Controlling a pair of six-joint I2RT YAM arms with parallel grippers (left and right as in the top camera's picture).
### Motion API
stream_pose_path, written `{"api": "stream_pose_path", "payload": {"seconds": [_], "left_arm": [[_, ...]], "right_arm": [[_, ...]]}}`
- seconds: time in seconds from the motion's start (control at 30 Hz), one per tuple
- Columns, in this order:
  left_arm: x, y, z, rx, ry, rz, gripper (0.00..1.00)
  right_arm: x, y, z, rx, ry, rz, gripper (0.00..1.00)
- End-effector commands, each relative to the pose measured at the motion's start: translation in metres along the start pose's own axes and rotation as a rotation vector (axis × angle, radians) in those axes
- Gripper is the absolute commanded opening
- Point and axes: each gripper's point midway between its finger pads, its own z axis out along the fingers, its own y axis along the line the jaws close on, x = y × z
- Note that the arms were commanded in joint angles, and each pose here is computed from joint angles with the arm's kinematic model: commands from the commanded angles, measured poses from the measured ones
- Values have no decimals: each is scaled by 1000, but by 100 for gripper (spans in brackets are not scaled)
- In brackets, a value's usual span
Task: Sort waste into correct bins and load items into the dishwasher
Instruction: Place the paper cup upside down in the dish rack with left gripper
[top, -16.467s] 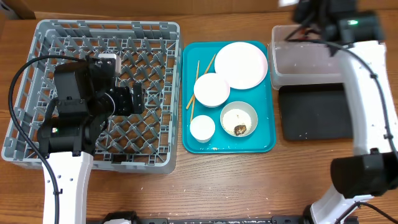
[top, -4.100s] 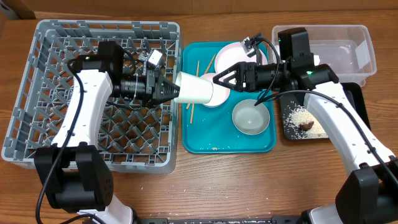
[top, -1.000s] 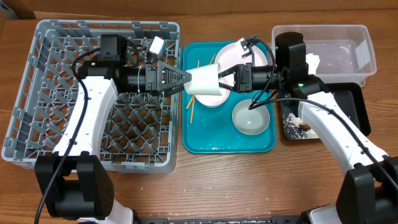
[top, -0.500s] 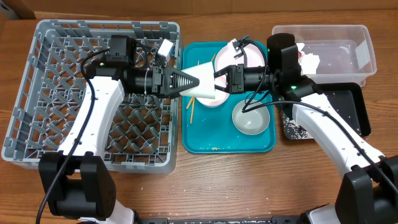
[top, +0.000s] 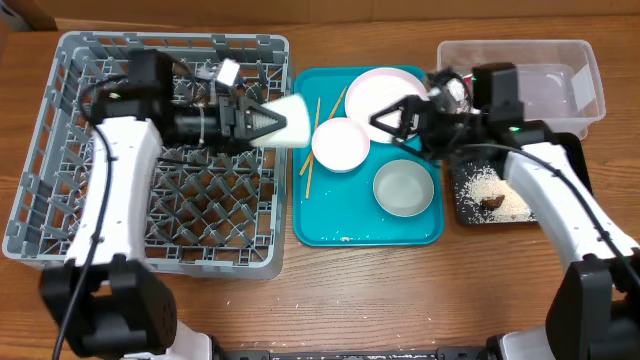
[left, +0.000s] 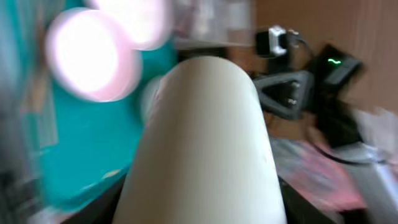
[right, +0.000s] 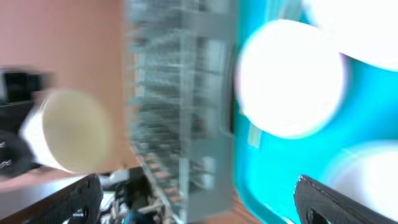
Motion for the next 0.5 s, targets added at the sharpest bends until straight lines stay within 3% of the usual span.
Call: {"api": "stream_pose_path", "payload": {"seconds": [0.0,0.03,0.1,0.23,0.47], "left_arm": [[-7,11,-70,-569,-179,98,17],[1,13,-91,-717,-209,77,17],[16,15,-103,-825,-214,47,17],[46,23,-95,-922,-110,-8,16],[93,67,-51,-1016,96,-93,17]], "right_arm": [[-8,-28,-16,211,-79,-41,100],[-6,-41,-26,325,-98,-8,100],[-2,-50,-41,431,-115,15,100],[5,-58,-56,526,-130,34,100],[6,-59,-57,530,-128,36,100]]}}
